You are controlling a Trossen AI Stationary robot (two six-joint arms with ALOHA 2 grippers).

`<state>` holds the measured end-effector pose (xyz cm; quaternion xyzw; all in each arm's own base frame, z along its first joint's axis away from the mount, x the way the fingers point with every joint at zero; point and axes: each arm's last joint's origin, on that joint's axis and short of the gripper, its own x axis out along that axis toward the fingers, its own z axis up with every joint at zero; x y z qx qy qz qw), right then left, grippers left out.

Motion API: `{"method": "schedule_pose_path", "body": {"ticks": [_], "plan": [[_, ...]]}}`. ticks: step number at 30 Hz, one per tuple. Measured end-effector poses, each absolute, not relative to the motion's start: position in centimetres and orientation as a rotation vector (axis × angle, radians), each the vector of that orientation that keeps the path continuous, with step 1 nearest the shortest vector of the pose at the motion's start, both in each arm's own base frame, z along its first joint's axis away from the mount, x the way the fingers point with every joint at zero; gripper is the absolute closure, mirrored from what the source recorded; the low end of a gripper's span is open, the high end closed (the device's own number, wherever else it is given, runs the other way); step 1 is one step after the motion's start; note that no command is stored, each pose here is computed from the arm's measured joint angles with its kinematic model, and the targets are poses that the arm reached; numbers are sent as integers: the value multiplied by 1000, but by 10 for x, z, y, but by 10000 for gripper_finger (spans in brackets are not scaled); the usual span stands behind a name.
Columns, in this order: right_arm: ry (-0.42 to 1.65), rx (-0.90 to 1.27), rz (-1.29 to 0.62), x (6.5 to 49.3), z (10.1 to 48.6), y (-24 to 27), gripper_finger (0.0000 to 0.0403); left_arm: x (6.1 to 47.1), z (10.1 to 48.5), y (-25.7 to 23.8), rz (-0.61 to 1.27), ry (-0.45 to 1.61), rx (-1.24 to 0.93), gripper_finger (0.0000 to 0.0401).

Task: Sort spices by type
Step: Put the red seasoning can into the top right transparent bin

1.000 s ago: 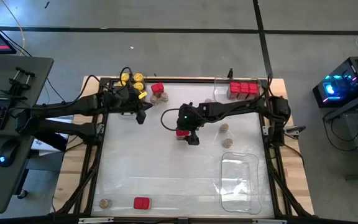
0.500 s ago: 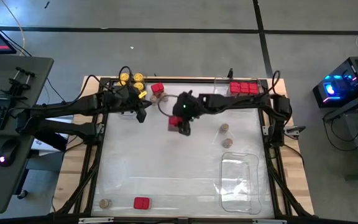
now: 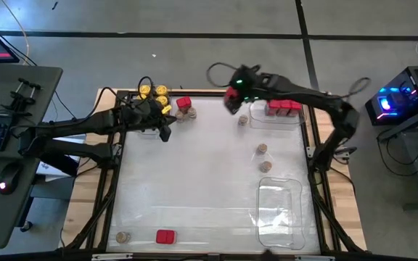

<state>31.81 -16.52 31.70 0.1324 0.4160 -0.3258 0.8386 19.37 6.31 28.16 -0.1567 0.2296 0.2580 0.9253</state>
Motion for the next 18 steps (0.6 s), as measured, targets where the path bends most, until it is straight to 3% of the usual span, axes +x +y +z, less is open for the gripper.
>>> {"method": "schedule_pose_path", "body": {"ticks": [9, 14, 18], "plan": [[663, 719, -1212, 212, 297, -158, 190, 192, 283, 71, 563, 448, -315, 401], [588, 841, -1290, 215, 282, -167, 190, 192, 287, 76, 579, 402, -318, 401], [669, 878, -1362, 229, 264, -179, 190, 192, 288, 77, 579, 395, -321, 401]]}}
